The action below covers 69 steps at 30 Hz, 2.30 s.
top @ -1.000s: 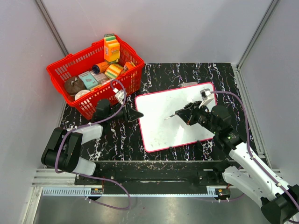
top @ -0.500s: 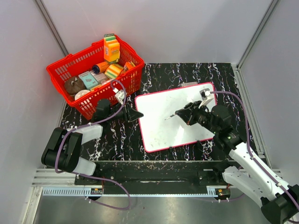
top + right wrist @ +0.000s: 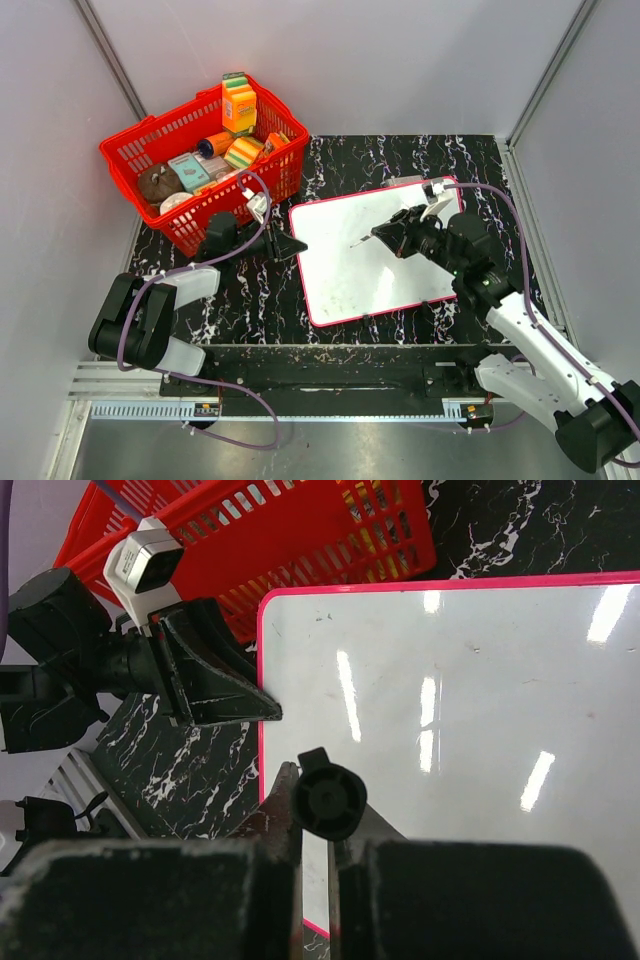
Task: Write a sentence on the whiteboard
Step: Write with the whiteboard marker on the whiteboard.
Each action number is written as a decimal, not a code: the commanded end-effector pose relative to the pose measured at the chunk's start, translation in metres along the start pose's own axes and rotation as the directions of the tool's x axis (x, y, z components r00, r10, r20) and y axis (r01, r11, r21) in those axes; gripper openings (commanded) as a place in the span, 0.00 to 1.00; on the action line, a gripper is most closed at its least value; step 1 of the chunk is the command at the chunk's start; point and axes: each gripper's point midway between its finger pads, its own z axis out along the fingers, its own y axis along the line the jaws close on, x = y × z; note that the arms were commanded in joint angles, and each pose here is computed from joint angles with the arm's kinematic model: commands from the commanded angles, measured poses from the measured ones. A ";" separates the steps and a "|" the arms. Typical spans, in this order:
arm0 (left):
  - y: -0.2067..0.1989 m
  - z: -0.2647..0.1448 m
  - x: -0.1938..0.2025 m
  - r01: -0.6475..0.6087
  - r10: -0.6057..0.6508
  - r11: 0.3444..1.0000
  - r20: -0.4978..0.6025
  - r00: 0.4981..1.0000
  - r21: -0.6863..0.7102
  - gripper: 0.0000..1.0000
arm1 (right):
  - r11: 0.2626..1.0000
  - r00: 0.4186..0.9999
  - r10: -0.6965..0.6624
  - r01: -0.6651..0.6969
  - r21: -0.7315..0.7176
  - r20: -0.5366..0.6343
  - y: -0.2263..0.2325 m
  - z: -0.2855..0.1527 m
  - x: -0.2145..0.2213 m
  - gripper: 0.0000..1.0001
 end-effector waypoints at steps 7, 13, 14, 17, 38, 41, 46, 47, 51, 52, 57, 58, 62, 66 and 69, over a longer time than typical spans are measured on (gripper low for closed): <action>0.000 0.008 -0.001 -0.099 0.099 0.995 -0.007 0.995 0.006 0.00 | 0.997 0.990 -0.069 0.073 -0.029 0.123 0.014 0.004 -0.044 0.00; 0.000 0.009 -0.002 -0.097 0.097 0.995 -0.009 0.995 0.009 0.00 | 0.996 0.986 -0.091 0.094 -0.011 0.143 0.013 0.009 -0.053 0.00; 0.000 0.009 -0.002 -0.096 0.096 0.995 -0.009 0.995 0.009 0.00 | 0.996 0.985 -0.092 0.094 -0.007 0.148 0.014 0.010 -0.056 0.00; 0.000 0.009 -0.002 -0.095 0.095 0.995 -0.011 0.995 0.012 0.00 | 0.994 0.984 -0.108 0.107 0.014 0.139 0.017 0.018 -0.055 0.00; 0.001 0.010 -0.001 -0.090 0.090 0.996 -0.016 0.996 0.015 0.00 | 0.970 0.929 -0.242 0.224 0.096 0.279 0.040 0.060 -0.062 0.00; 0.001 0.010 0.000 -0.086 0.086 0.996 -0.018 0.996 0.014 0.00 | 0.967 0.924 -0.253 0.237 0.089 0.288 0.044 0.065 -0.060 0.00; 0.001 0.010 -0.001 -0.087 0.087 0.996 -0.017 0.996 0.014 0.00 | 0.962 0.921 -0.273 0.260 0.084 0.278 0.049 0.076 -0.054 0.00; 0.001 0.011 -0.001 -0.088 0.088 0.996 -0.015 0.996 0.016 0.00 | 0.961 0.922 -0.275 0.261 0.090 0.273 0.048 0.079 -0.051 0.00; 0.000 0.012 -0.001 -0.085 0.085 0.996 -0.018 0.996 0.023 0.00 | 0.956 0.915 -0.293 0.276 0.100 0.278 0.051 0.085 -0.048 0.00; 0.000 0.012 -0.001 -0.086 0.087 0.996 -0.018 0.996 0.023 0.00 | 0.955 0.915 -0.295 0.276 0.105 0.276 0.050 0.087 -0.046 0.00; 0.001 0.012 0.000 -0.085 0.085 0.996 -0.022 0.996 0.020 0.00 | 0.951 0.913 -0.307 0.281 0.132 0.268 0.048 0.097 -0.043 0.00; 0.001 0.012 -0.001 -0.088 0.088 0.996 -0.021 0.996 0.021 0.00 | 0.950 0.914 -0.309 0.281 0.140 0.262 0.045 0.101 -0.040 0.00; 0.001 0.011 0.000 -0.087 0.087 0.996 -0.022 0.996 0.020 0.00 | 0.949 0.916 -0.309 0.281 0.141 0.255 0.045 0.108 -0.037 0.00; 0.000 0.011 -0.001 -0.088 0.088 0.996 -0.022 0.996 0.022 0.00 | 0.950 0.918 -0.306 0.278 0.144 0.253 0.043 0.111 -0.033 0.00; 0.001 0.011 0.000 -0.087 0.087 0.996 -0.024 0.996 0.023 0.00 | 0.948 0.918 -0.311 0.279 0.155 0.246 0.040 0.113 -0.030 0.00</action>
